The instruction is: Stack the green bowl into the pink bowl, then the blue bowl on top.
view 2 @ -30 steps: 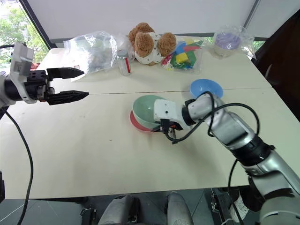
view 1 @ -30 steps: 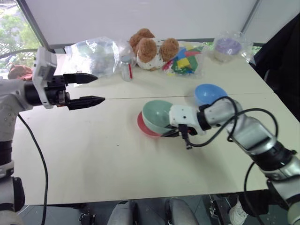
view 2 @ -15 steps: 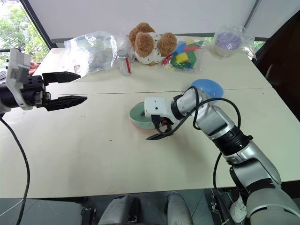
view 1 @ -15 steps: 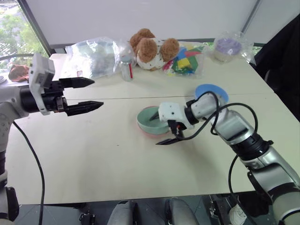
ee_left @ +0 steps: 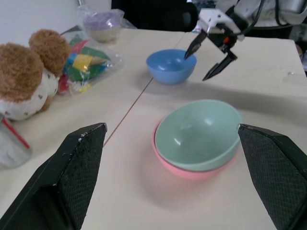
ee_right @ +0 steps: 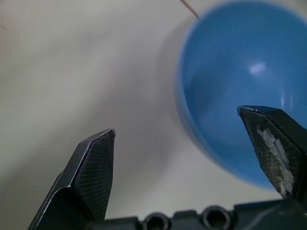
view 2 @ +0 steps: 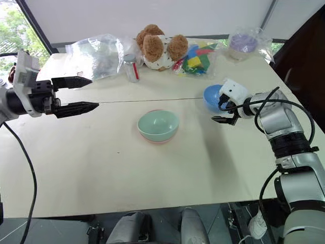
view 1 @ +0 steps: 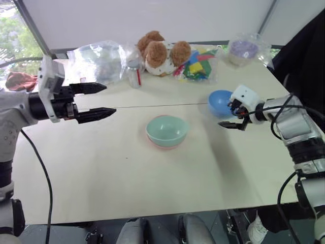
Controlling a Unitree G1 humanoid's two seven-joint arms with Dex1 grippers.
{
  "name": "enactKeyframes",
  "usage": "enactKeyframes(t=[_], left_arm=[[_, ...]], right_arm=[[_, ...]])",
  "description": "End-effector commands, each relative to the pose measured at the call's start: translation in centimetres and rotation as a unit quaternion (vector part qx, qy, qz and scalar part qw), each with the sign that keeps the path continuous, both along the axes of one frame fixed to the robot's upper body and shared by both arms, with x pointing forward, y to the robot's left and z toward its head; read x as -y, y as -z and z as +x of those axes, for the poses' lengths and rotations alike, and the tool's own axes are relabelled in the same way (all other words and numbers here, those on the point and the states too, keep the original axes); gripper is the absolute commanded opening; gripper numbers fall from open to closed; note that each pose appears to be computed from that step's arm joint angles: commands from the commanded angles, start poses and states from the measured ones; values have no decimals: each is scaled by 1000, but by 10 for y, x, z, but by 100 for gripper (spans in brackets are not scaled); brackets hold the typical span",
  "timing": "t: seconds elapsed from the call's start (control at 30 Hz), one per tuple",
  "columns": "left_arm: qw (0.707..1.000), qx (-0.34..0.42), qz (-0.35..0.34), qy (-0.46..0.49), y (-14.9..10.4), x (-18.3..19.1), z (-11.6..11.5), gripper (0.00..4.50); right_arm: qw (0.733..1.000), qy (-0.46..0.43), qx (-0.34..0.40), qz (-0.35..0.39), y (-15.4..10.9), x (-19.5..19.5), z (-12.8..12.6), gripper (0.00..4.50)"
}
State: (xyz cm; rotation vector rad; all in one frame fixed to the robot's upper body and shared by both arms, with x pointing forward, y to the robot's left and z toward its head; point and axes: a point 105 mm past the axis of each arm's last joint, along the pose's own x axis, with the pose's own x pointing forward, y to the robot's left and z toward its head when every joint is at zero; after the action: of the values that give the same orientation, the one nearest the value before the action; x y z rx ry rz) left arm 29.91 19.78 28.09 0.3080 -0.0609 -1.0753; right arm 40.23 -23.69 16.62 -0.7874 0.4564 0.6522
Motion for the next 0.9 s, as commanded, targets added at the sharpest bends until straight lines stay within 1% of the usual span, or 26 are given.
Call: enactKeyframes(t=[0.03,0.07,0.13,0.23,0.27,0.3,0.37,0.47,0.57,0.63,0.67,0.8,0.9], left_arm=[[1000,25,7,4,-10,2,0,450],[1000,26,8,4,-11,2,0,450],[1000,26,9,4,-11,2,-1,450],[1000,25,10,2,-11,1,-1,450],[1000,24,8,1,-11,0,-2,450],[1000,23,7,1,-11,0,-2,450],[1000,21,5,1,-10,0,-3,450],[1000,12,4,8,-9,0,-6,450],[1000,3,14,15,-5,-1,-8,450],[999,-3,25,19,-4,-4,-9,450],[999,-4,27,20,-4,-5,-8,450],[999,-1,24,21,-6,-6,-5,450],[1000,2,19,21,-7,-5,-2,450]], right_arm=[[999,16,24,-28,-2,4,16,444],[999,20,24,-27,0,4,19,421],[999,22,23,-24,1,3,23,361],[999,20,23,-23,2,1,28,216],[999,16,24,-24,2,0,29,152],[999,13,25,-26,1,-1,30,99],[999,6,32,-28,-4,-4,32,5],[996,-36,62,-48,-28,-14,31,5],[989,-131,68,-31,-54,-44,14,5],[969,-238,63,-32,-72,-74,-14,5],[959,-274,60,-34,-77,-84,-25,5],[918,-394,42,-17,-92,-125,-69,5],[893,-449,15,-1,-94,-144,-89,5]])
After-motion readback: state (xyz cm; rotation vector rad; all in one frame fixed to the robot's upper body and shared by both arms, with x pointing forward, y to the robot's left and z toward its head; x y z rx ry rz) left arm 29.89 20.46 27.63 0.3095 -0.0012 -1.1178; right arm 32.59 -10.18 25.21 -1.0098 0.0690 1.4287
